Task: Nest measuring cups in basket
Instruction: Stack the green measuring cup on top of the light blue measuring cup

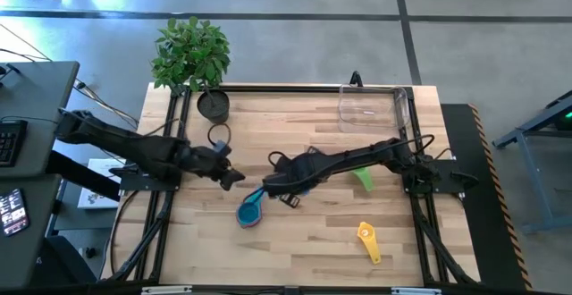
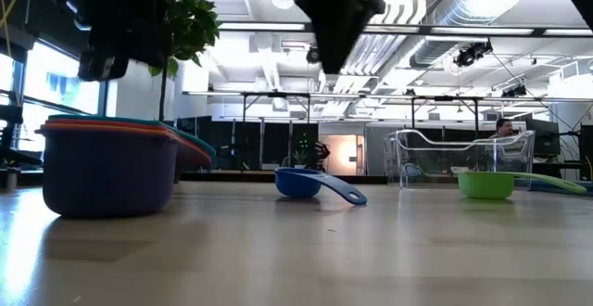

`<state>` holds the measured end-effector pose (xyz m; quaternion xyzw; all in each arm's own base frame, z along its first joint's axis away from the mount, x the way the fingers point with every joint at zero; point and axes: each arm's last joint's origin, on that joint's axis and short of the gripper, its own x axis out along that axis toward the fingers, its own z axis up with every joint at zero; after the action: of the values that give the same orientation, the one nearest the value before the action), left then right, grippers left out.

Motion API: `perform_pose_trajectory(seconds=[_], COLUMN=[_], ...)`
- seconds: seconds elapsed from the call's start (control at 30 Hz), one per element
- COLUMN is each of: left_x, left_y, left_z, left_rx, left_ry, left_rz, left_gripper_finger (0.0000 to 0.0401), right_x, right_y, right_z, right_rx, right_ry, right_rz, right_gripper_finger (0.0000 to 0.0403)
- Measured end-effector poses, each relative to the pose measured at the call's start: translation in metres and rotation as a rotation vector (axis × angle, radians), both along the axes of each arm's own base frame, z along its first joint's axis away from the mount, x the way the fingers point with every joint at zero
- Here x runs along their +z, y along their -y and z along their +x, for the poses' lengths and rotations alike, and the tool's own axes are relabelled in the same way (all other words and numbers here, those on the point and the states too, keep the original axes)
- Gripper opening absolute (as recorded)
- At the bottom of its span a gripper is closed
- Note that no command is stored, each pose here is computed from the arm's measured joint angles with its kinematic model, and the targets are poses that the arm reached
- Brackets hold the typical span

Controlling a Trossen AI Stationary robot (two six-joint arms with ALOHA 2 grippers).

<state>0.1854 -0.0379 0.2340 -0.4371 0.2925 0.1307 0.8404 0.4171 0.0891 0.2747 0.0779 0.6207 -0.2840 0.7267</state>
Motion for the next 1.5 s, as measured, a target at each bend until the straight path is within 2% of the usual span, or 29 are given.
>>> perform_pose_trajectory(seconds=[0.3,0.5,0.97,1.13,1.3,1.5], left_x=[0.033,0.042,0.045,0.045,0.045,0.045], left_y=[-0.005,-0.009,-0.013,-0.015,-0.016,-0.017], left_z=[-0.017,-0.026,-0.029,-0.029,-0.03,-0.03], left_rx=[0.0,0.051,0.092,0.142,0.181,0.187], left_ry=[0.254,0.32,0.332,0.328,0.326,0.324], left_rz=[0.012,0.049,0.246,0.292,0.313,0.316], left_gripper_finger=[0.0074,0.0074,0.0074,0.0074,0.0074,0.0074], right_x=[-0.018,-0.024,-0.024,-0.023,-0.022,-0.025], right_y=[0.0,0.014,0.063,0.074,0.082,0.09], right_z=[-0.015,-0.043,-0.14,-0.172,-0.191,-0.203], right_rx=[0.029,-0.009,-0.239,-0.318,-0.326,-0.307], right_ry=[-0.1,-0.15,0.118,0.183,0.254,0.27], right_rz=[-0.038,-0.046,0.123,0.142,0.157,0.15], right_gripper_finger=[0.009,0.009,0.009,0.009,0.0091,0.011])
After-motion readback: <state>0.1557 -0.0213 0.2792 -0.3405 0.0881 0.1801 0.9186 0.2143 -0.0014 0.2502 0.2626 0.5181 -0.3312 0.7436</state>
